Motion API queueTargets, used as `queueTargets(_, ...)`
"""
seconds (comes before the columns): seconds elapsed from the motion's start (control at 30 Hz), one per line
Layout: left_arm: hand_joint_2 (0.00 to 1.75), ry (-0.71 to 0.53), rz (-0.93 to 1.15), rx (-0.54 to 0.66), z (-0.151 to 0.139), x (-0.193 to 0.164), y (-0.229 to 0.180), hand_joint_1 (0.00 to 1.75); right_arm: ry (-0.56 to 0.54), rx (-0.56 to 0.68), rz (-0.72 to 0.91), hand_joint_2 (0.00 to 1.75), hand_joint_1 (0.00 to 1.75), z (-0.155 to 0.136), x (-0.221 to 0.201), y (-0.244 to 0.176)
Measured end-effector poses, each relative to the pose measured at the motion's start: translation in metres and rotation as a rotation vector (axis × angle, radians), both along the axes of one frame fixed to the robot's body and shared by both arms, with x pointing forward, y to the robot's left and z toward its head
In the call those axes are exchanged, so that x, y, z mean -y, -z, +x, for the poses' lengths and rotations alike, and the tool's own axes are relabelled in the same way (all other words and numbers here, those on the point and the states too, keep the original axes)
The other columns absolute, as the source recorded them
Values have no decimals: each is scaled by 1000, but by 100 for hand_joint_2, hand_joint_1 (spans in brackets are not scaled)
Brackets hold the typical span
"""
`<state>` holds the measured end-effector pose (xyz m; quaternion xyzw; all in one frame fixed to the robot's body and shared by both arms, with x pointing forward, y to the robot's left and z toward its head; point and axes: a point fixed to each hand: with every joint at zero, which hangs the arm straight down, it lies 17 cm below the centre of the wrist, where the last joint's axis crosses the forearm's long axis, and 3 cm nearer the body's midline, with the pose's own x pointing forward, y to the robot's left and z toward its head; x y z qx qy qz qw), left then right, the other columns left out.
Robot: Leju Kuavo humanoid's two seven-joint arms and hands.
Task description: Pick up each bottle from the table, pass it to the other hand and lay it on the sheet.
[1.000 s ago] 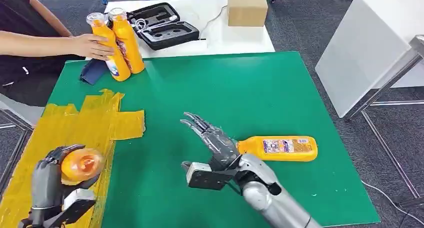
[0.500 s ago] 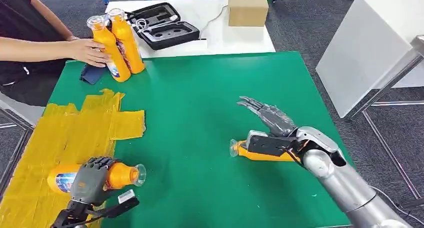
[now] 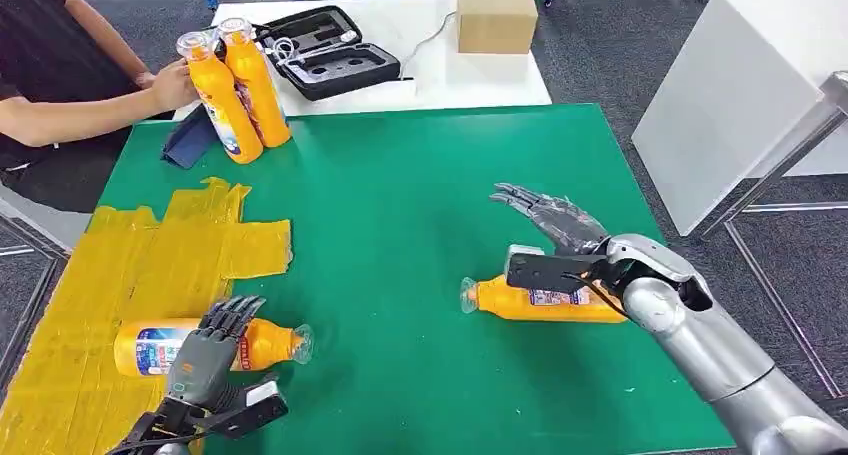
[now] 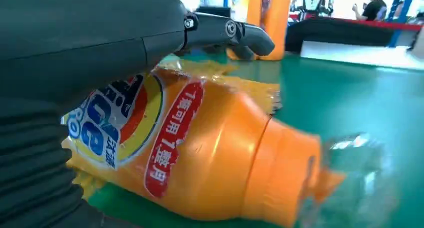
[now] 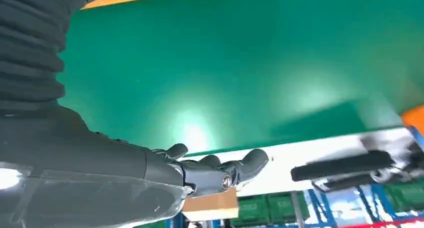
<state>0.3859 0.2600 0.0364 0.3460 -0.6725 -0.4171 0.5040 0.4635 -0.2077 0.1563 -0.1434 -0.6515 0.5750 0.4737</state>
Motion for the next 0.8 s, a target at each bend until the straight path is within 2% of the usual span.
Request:
queueTargets(0.1, 0, 6, -71, 9, -2, -1, -8, 0, 31, 12, -34, 175, 0, -2, 2, 23)
queueTargets(0.3, 0, 7, -123, 30, -7, -5, -16, 0, 34, -40, -55, 175, 0, -14, 0, 56)
queueTargets(0.53, 0, 20, -508, 169, -20, -32, -77, 0, 89, -96, -103, 175, 0, -48, 28, 104)
queueTargets(0.8, 0, 5, -613, 234, -32, -50, -109, 0, 131, -95, -128, 175, 0, -65, 50, 113)
